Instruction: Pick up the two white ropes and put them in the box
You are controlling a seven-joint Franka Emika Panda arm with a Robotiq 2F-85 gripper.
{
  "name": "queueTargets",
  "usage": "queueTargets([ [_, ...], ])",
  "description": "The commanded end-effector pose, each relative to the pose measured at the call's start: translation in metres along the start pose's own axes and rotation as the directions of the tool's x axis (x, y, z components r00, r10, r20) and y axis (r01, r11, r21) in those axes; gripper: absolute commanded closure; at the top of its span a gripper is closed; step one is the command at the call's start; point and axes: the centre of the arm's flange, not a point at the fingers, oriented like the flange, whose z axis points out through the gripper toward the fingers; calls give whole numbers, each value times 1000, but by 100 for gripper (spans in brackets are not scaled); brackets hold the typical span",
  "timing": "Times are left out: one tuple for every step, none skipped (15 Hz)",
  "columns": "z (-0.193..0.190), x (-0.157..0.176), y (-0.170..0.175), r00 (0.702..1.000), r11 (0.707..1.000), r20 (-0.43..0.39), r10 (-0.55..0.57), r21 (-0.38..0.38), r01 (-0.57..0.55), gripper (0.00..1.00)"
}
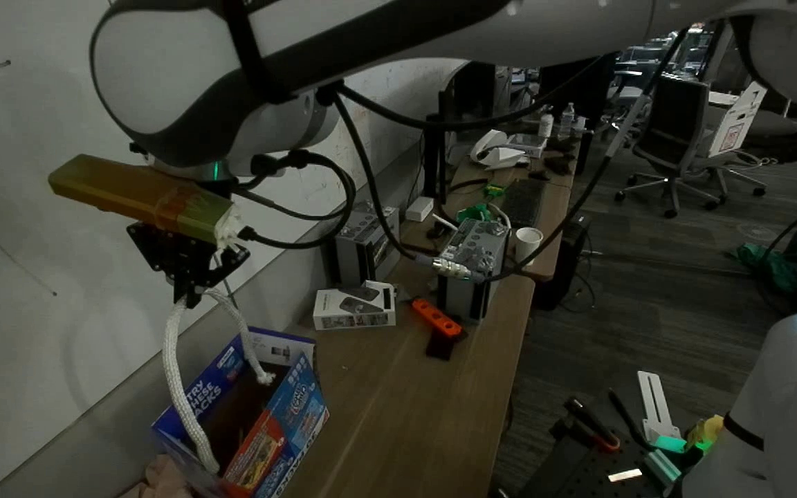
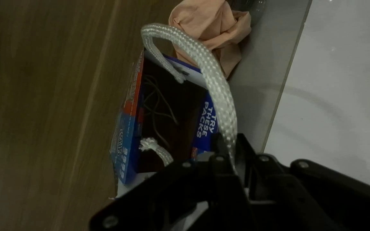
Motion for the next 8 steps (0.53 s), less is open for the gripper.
queueTargets([
  [5,7,-5,999,1000,33,6,12,-7,88],
  [8,9,-5,999,1000,36,9,9,-9,87],
  [9,10,-6,999,1000,40,11,7,-12,87],
  [12,12,-6,999,1000,42,11,1,-11,87],
  [13,13,-6,999,1000,41,7,-1,-7,87],
  [15,14,-6,999,1000,48,3,-8,-2,62],
  [15,15,-5,999,1000,48,-10,-16,10,61],
  [16,15,-4,999,1000,42,-17,-25,18,54],
])
